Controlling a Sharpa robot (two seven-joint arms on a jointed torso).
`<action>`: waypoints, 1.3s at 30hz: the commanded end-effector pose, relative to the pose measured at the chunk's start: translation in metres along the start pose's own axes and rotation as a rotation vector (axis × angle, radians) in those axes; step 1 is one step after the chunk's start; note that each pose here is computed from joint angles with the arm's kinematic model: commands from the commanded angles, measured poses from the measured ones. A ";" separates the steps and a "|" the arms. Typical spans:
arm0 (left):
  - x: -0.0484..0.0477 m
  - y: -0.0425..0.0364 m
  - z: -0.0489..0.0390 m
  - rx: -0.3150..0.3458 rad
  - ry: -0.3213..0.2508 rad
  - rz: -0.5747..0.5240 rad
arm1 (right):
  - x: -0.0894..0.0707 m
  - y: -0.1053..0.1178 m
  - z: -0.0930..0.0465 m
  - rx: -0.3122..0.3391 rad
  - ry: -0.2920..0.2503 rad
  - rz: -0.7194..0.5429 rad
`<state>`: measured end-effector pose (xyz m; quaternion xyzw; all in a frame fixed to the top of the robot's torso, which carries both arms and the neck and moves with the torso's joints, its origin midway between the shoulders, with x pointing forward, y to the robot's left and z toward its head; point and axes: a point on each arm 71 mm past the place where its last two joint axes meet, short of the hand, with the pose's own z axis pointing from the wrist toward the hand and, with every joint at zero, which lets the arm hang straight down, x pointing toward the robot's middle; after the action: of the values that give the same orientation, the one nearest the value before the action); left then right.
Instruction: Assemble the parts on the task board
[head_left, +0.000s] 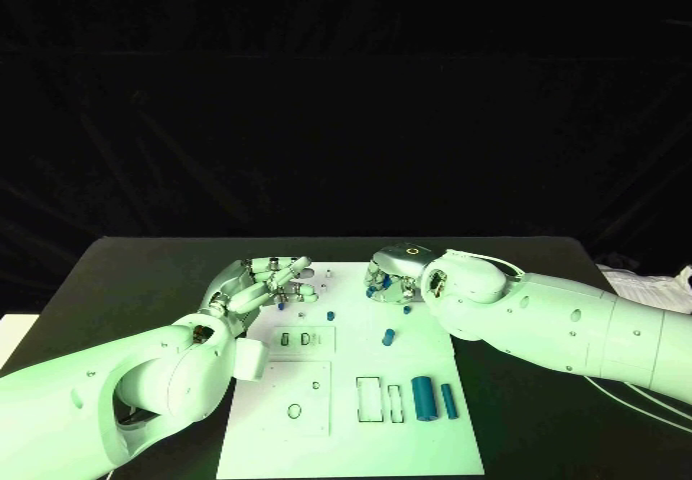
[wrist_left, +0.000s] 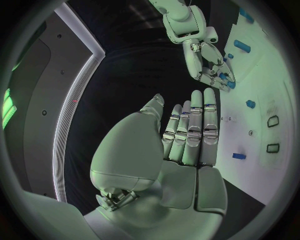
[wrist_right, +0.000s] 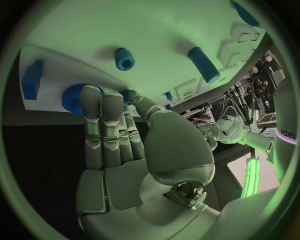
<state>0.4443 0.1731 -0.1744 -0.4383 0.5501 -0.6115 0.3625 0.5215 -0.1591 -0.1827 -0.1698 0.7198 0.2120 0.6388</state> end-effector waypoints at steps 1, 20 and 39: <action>0.0027 -0.0014 0.0000 0.004 0.020 -0.010 | 0.001 0.000 0.001 0.004 0.021 -0.020; 0.0004 -0.0007 0.0003 -0.002 0.014 -0.007 | -0.016 0.005 -0.002 -0.031 -0.217 0.066; -0.0044 -0.0005 0.0008 -0.001 0.004 -0.003 | -0.016 0.023 0.034 -0.006 -0.209 0.117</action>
<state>0.4468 0.1783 -0.1760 -0.4422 0.5512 -0.6054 0.3662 0.5390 -0.1233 -0.1675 -0.1121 0.6548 0.2644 0.6991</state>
